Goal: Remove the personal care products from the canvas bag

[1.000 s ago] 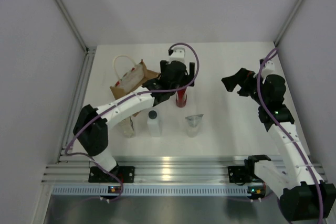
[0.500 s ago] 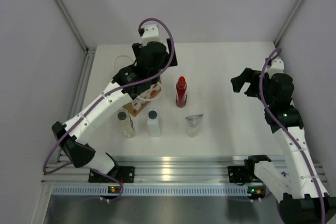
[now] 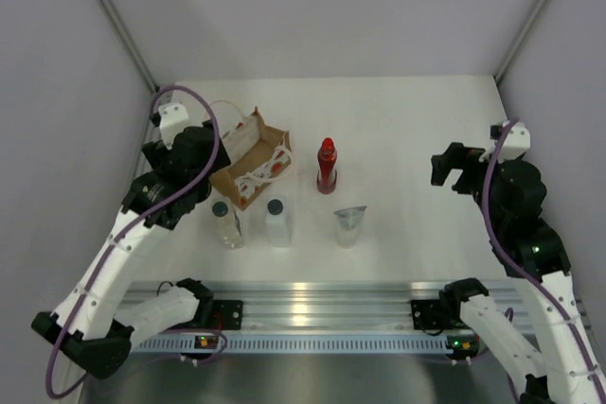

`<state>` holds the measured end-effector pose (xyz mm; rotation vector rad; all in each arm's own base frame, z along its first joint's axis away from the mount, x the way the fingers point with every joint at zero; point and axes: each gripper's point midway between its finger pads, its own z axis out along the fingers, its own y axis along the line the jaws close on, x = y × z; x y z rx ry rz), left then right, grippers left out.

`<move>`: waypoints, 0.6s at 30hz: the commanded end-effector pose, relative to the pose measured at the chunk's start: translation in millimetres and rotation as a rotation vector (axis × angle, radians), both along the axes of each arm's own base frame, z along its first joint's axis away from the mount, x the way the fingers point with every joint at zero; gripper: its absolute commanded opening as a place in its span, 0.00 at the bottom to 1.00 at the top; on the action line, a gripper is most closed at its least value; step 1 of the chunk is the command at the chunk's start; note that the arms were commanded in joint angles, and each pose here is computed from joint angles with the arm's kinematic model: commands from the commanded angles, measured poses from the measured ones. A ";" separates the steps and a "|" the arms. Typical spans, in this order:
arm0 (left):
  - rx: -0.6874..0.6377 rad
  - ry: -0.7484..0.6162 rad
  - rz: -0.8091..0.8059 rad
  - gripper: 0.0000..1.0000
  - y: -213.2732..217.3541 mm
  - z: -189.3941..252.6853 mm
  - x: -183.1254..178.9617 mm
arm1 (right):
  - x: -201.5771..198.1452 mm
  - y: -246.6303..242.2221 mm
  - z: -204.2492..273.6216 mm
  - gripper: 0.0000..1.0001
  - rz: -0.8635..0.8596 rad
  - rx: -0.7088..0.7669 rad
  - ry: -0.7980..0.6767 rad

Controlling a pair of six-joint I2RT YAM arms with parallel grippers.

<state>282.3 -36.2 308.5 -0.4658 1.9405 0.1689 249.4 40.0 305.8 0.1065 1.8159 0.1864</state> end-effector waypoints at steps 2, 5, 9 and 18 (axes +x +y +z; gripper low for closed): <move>0.115 0.019 0.056 0.98 38.8 -14.9 -38.4 | -17.1 -14.2 -0.5 1.00 -0.070 -0.073 -0.029; 0.110 -0.028 0.093 0.98 53.7 -16.1 -55.0 | -22.4 -16.0 -1.3 1.00 -0.073 -0.079 -0.042; 0.070 -0.085 0.144 0.98 65.9 -18.7 -69.1 | -26.9 -19.2 -7.6 0.99 -0.085 -0.076 -0.041; 0.041 -0.105 0.181 0.98 69.9 -36.5 -73.1 | -32.6 -24.1 -20.3 0.99 -0.105 -0.072 -0.040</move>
